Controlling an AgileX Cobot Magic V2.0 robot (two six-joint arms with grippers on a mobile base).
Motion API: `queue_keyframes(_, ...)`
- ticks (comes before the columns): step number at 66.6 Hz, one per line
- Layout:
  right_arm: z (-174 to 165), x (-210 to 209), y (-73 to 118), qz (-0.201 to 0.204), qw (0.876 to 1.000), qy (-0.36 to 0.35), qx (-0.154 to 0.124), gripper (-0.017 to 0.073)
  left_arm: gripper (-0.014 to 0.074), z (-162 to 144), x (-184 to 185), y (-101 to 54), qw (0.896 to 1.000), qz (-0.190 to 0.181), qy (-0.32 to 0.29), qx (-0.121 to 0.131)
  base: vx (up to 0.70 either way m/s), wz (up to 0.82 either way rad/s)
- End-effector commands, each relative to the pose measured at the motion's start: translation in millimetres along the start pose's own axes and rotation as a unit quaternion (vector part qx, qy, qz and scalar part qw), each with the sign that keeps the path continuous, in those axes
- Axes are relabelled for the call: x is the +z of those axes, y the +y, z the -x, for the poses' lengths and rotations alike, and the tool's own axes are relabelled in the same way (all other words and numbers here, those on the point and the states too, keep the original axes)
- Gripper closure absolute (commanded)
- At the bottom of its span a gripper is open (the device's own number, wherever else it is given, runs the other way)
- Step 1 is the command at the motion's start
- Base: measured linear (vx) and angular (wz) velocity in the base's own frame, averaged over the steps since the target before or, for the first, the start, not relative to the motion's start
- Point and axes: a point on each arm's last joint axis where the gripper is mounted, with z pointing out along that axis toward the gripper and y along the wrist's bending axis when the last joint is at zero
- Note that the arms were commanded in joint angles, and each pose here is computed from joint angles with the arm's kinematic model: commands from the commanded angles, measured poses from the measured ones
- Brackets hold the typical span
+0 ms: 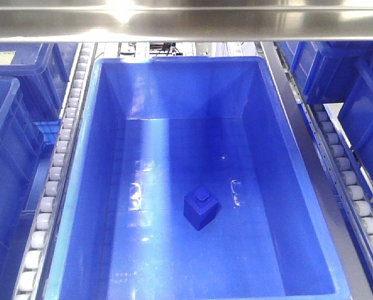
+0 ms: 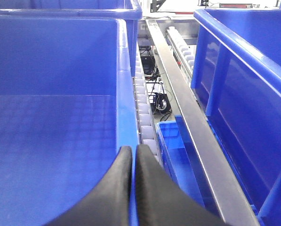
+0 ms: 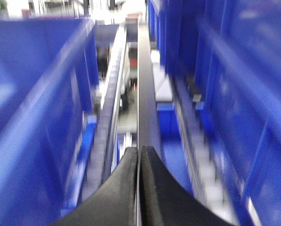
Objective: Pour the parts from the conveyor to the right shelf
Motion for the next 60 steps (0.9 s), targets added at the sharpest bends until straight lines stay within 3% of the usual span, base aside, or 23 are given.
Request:
queue_keyframes(1,-0.6,0.5,-0.1,-0.001,0.999,-0.034,-0.003,0.0564,0.0600,12.4,-2.6,-0.8,0.999,-0.006,-0.046,-0.008,0.00,0.00)
queue_keyframes(60,-2.2,0.7,-0.8,-0.006,1.000,-0.021,-0.012,0.0564,0.0600,12.4,-2.6,-0.8,0.999,-0.006,-0.046,-0.008,0.00,0.00)
